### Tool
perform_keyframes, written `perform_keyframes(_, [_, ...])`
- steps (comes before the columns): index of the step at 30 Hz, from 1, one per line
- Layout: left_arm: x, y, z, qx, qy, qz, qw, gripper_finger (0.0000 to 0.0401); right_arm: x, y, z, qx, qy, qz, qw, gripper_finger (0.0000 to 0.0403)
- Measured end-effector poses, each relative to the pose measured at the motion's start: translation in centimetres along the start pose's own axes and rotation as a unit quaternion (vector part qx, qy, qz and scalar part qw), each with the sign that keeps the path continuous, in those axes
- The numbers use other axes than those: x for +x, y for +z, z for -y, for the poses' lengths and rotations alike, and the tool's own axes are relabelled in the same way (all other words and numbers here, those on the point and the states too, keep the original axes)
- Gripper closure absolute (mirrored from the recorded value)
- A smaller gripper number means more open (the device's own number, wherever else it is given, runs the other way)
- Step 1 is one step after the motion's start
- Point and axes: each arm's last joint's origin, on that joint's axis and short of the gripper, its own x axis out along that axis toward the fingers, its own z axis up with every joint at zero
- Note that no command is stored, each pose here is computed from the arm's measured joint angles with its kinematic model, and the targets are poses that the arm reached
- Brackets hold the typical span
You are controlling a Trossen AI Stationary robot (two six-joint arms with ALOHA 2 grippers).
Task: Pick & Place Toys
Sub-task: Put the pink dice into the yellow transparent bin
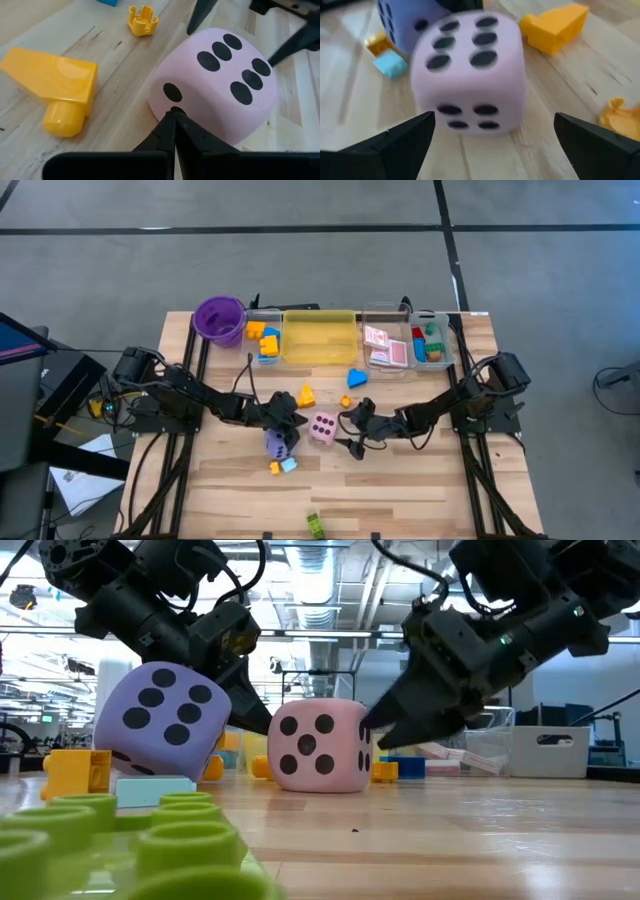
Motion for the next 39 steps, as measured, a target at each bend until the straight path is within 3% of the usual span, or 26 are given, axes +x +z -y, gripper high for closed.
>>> perform_keyframes(10, [-0.2,-0.4,0.4,-0.026,-0.006,-0.006,1.0,0.0401,-0.3,0.3,-1.6,-0.01,0.021,0.004,1.0,0.0003])
perform_keyframes(24, [-0.8,-1.1,2.5,-0.049,-0.082,-0.013,0.995,0.0401,-0.3,0.2,-1.5,-0.012,0.018,-0.002,1.0,0.0003])
perform_keyframes(39, [-0.9,-1.1,2.6,-0.05,-0.082,-0.008,0.995,0.0401,-0.3,0.3,-1.4,-0.039,-0.003,0.01,0.999,0.0003])
